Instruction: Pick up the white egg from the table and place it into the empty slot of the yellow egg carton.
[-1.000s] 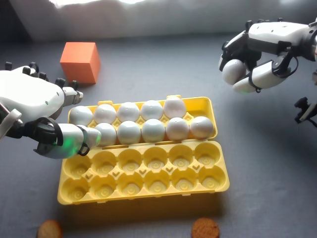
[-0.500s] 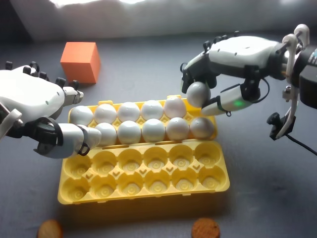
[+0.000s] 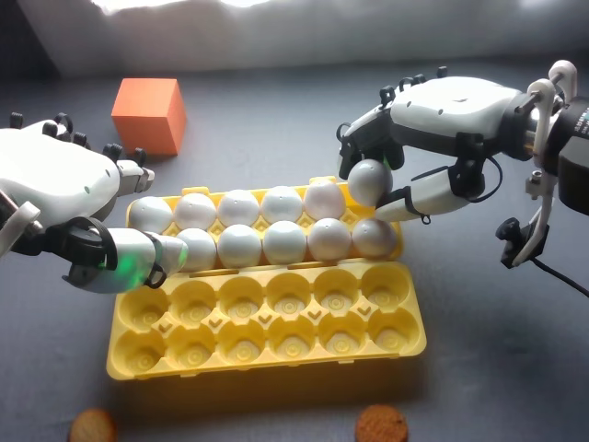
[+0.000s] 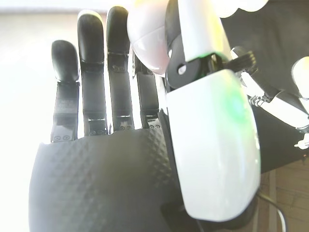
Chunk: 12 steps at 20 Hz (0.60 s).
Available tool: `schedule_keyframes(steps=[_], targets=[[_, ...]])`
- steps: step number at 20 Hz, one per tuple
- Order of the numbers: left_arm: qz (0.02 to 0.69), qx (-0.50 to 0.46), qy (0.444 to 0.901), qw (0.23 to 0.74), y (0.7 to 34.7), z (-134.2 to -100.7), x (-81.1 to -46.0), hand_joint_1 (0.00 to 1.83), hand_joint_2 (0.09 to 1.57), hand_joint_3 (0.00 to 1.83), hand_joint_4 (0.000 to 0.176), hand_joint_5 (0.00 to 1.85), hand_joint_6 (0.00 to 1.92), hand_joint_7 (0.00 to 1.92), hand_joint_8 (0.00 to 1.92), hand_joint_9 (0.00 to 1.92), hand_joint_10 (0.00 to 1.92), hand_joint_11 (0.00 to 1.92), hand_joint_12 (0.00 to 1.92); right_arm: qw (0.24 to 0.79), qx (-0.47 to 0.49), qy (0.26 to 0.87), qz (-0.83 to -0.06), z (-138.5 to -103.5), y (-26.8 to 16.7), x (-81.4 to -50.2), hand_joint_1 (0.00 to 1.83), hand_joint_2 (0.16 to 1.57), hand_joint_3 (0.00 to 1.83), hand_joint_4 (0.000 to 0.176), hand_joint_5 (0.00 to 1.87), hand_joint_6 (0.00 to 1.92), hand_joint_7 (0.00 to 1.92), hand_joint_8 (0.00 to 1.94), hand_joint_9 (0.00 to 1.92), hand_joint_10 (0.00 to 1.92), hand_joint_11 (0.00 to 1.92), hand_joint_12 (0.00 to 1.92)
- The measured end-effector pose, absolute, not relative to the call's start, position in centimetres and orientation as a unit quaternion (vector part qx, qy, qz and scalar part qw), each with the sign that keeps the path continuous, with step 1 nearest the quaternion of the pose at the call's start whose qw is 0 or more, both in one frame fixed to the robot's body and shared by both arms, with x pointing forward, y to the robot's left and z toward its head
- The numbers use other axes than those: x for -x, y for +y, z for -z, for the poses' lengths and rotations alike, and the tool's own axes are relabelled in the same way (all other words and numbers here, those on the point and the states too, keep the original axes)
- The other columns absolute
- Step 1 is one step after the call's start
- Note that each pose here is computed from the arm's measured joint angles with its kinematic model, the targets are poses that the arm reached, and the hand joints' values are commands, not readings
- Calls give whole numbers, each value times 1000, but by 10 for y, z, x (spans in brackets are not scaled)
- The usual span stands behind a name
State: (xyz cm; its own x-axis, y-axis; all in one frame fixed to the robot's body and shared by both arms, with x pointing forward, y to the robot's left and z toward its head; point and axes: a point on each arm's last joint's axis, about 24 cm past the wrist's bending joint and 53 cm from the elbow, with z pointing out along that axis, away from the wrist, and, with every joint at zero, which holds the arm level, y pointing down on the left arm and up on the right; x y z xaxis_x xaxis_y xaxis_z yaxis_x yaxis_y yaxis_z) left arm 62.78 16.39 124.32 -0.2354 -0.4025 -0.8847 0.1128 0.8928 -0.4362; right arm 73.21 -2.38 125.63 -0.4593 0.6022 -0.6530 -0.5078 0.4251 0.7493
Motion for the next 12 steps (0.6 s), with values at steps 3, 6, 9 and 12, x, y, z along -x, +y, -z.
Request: schedule_keyframes(steps=[3, 6, 9, 12], targets=[[211, 95, 757, 611, 164, -1243, -628, 0, 1290, 0, 0, 317, 7, 439, 7, 468, 13, 2, 1168, 517, -37, 666, -536, -1254, -24, -732, 1177, 1213, 0, 0, 835, 1138, 774, 1452, 587, 1422, 224, 1795], [211, 95, 757, 612, 164, -1244, -628, 0, 1295, 0, 0, 284, 0, 422, 3, 443, 1, 0, 1135, 518, -37, 666, -536, -1254, -24, -732, 1178, 1210, 0, 0, 840, 1132, 782, 1442, 602, 1411, 223, 1799], [210, 94, 756, 612, 164, -1244, -628, 0, 1297, 0, 0, 311, 7, 442, 6, 470, 8, 0, 1153, 517, -37, 665, -537, -1253, -24, -731, 1165, 1229, 4, 0, 812, 1182, 734, 1503, 558, 1457, 221, 1808], [211, 94, 756, 612, 164, -1244, -628, 0, 1304, 2, 0, 291, 6, 432, 8, 456, 10, 0, 1145, 517, -37, 665, -537, -1253, -24, -731, 1159, 1227, 2, 4, 801, 1234, 745, 1428, 533, 1345, 152, 1738]])
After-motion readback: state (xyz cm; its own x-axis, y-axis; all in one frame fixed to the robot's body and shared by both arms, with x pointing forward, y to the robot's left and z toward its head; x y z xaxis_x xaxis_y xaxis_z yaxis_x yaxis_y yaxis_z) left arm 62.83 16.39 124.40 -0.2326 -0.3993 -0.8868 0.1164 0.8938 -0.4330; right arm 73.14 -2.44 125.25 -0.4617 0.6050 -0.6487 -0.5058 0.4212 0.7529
